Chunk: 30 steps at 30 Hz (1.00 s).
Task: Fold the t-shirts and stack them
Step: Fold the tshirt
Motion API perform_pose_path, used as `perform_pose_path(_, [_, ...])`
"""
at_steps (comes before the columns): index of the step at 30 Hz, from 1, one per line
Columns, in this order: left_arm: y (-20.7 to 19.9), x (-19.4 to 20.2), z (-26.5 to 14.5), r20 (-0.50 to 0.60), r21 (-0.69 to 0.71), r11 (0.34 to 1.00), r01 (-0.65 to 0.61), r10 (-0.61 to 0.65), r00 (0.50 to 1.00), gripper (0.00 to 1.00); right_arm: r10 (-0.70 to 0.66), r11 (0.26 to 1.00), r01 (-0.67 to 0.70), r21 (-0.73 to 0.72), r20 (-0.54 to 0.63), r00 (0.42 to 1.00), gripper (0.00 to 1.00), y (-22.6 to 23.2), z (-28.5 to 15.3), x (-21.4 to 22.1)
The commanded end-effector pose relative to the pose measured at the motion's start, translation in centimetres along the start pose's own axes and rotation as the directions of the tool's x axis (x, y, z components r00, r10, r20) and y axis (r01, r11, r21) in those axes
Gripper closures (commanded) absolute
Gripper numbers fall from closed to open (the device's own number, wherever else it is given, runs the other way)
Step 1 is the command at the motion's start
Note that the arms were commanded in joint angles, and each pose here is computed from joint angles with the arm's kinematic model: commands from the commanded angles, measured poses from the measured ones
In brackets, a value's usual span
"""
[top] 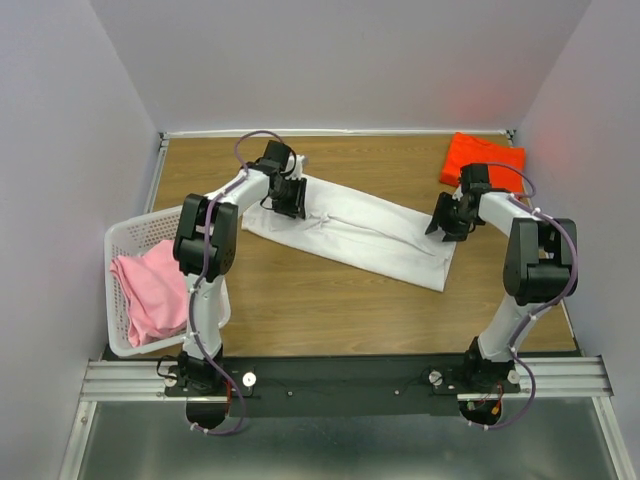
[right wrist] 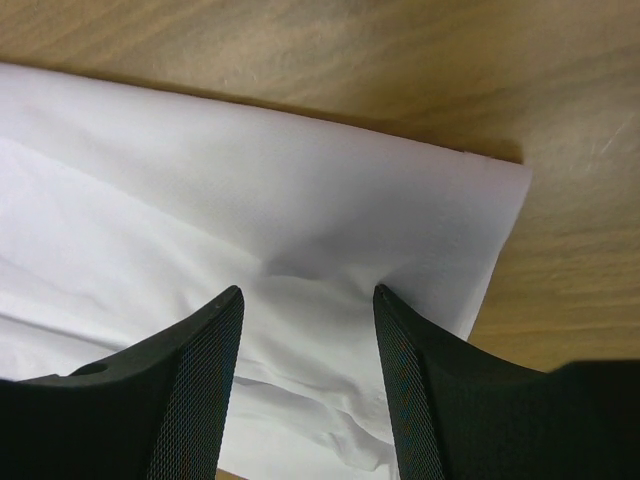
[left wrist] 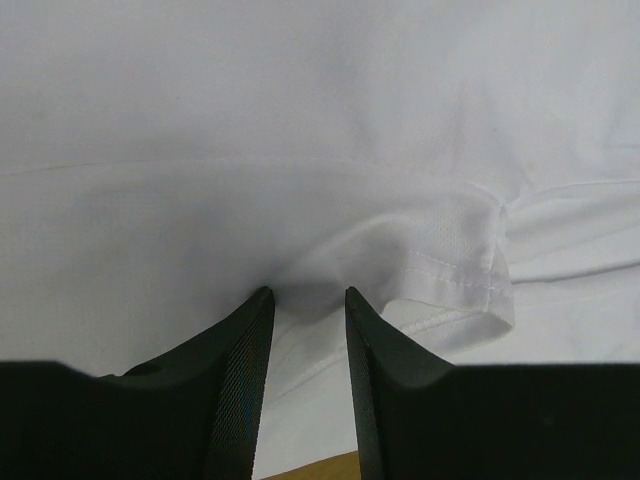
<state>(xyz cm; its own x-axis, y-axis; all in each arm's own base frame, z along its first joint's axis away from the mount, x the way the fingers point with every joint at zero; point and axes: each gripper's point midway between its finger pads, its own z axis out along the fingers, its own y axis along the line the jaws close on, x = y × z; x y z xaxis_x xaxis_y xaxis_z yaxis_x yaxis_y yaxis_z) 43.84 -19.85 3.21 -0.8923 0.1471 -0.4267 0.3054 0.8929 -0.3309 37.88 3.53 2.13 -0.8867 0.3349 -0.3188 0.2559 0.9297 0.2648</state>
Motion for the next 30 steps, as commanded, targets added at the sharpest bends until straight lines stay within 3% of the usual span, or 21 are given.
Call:
perform_pose_path(1, [3.8, 1.8, 2.8, -0.141, -0.107, 0.991, -0.081, 0.065, 0.988, 0.57, 0.114, 0.99, -0.087, 0.107, -0.279, 0.954, 0.38, -2.3, 0.3, 9.3])
perform_pose_path(9, [3.8, -2.5, 3.2, -0.085, -0.112, 0.984, -0.135, 0.126, 0.988, 0.56, 0.091, 0.992, -0.062, 0.114, -0.275, 0.957, 0.38, 0.3, -0.9, 12.0])
perform_pose_path(15, [1.7, -6.5, -1.7, 0.106, -0.12, 0.982, -0.144, 0.156, 0.982, 0.54, 0.083, 0.994, -0.069, 0.085, -0.168, 0.982, 0.38, 2.8, -3.1, 10.2])
perform_pose_path(16, [1.9, -5.9, -1.4, 0.091, -0.119, 0.984, -0.136, 0.147, 0.985, 0.54, 0.081, 0.994, -0.069, 0.082, -0.149, 0.985, 0.38, 3.0, -3.5, 9.8])
perform_pose_path(18, [0.5, -7.6, -3.9, 0.19, -0.104, 0.985, -0.139, 0.157, 0.969, 0.54, 0.071, 0.996, -0.065, 0.059, -0.102, 0.992, 0.37, 3.8, -4.6, 8.8])
perform_pose_path(23, [-0.5, -7.1, -4.9, 0.232, -0.065, 0.991, -0.116, 0.128, 0.964, 0.53, 0.053, 0.998, -0.05, 0.036, -0.065, 0.996, 0.37, 4.6, -5.7, 8.4])
perform_pose_path(30, [0.4, -3.7, -2.5, 0.157, -0.002, 0.998, -0.061, 0.061, 0.986, 0.53, 0.004, 1.0, -0.003, 0.008, -0.101, 0.995, 0.37, 5.6, -5.7, 10.4])
